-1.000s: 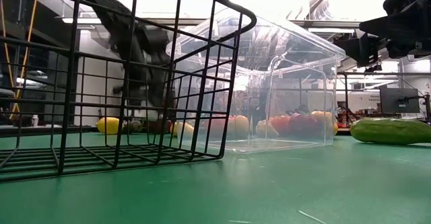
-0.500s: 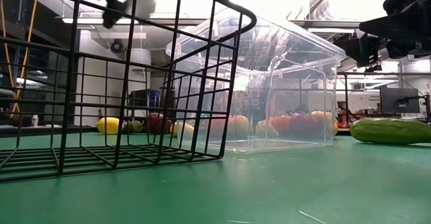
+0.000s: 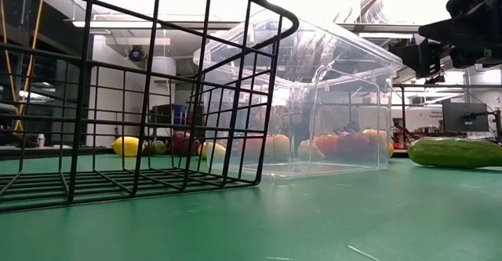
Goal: Sort produce into baskets
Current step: Put the left white garlic into the wire basket, then put the corn into the wire basket
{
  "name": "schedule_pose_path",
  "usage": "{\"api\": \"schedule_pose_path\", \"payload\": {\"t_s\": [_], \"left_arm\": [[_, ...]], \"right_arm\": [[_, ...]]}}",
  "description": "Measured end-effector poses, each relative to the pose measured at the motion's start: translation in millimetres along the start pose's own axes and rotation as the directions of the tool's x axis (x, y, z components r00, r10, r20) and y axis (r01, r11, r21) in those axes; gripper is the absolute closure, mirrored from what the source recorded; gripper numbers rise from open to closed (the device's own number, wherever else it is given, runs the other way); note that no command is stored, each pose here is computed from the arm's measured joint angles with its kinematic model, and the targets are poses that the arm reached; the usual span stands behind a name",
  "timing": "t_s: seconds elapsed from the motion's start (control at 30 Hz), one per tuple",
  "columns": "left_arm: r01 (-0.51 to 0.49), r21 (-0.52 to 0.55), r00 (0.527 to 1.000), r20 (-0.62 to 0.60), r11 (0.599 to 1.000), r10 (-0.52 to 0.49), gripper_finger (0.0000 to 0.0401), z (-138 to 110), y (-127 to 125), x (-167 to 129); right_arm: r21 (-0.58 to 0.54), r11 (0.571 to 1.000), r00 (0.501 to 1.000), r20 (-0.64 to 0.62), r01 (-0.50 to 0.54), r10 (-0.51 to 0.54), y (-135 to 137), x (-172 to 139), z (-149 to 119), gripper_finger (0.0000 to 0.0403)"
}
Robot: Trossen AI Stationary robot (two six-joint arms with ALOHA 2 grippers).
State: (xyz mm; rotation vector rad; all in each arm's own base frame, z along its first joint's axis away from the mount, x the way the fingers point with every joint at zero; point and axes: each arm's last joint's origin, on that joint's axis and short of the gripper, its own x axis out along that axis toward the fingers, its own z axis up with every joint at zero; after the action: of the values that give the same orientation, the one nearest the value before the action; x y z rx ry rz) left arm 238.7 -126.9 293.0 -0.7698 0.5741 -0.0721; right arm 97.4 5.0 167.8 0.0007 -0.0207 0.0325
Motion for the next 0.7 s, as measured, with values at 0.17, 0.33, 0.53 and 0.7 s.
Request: {"api": "schedule_pose_path", "payload": {"t_s": [0.17, 0.33, 0.53, 0.7], "left_arm": [[-0.073, 0.058, 0.971, -0.226, 0.996, 0.084, 0.0139, -8, -17, 29], [-0.297, 0.180, 0.862, -0.372, 0.938, 0.344, 0.0084, -8, 2, 39], [-0.449, 0.145, 0.800, -0.374, 0.882, 0.469, 0.0077, 16, 29, 26], [-0.685, -0.044, 0.726, -0.122, 0.727, 0.677, 0.0083, 71, 57, -25]], "right_arm": [[0.000, 1.000, 1.000, 0.000, 0.000, 0.000, 0, 0, 0, 0.0043], [0.000, 1.000, 1.000, -0.001, 0.000, 0.000, 0, 0, 0, 0.0043], [0.000, 1.000, 1.000, -0.001, 0.000, 0.000, 0, 0, 0, 0.0043], [0.000, 1.000, 1.000, -0.001, 0.000, 0.000, 0, 0, 0, 0.0043]]}}
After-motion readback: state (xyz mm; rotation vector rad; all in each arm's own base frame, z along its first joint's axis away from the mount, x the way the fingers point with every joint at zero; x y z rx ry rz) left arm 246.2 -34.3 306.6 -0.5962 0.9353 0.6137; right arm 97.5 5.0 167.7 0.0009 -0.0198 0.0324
